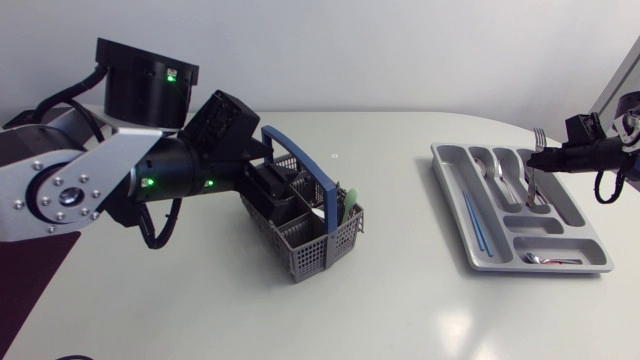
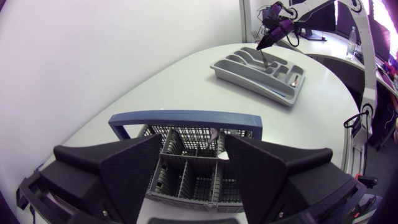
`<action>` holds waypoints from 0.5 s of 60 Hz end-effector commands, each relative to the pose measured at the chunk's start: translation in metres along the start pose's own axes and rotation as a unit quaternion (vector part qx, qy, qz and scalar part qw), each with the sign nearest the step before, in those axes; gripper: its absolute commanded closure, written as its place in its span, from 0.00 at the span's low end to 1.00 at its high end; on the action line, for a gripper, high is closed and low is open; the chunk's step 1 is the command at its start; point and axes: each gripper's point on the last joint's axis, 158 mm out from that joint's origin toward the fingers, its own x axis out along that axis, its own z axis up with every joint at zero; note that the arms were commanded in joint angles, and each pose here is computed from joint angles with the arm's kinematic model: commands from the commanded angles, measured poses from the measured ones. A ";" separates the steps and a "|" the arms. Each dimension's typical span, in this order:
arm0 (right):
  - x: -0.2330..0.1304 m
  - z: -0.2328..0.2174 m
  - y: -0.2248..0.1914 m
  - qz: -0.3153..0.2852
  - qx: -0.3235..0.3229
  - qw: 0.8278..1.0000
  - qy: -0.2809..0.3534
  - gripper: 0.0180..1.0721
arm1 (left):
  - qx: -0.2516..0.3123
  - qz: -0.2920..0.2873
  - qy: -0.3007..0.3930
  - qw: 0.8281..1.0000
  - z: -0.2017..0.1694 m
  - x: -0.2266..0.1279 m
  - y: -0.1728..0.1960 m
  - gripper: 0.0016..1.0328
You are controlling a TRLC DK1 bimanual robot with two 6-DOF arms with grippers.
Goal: Unload the cutlery basket into the drawer organizer.
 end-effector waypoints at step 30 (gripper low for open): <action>0.015 -0.011 0.002 0.077 0.032 0.996 0.030 0.88 | 0.013 0.001 0.009 1.000 -0.014 0.002 -0.008 0.29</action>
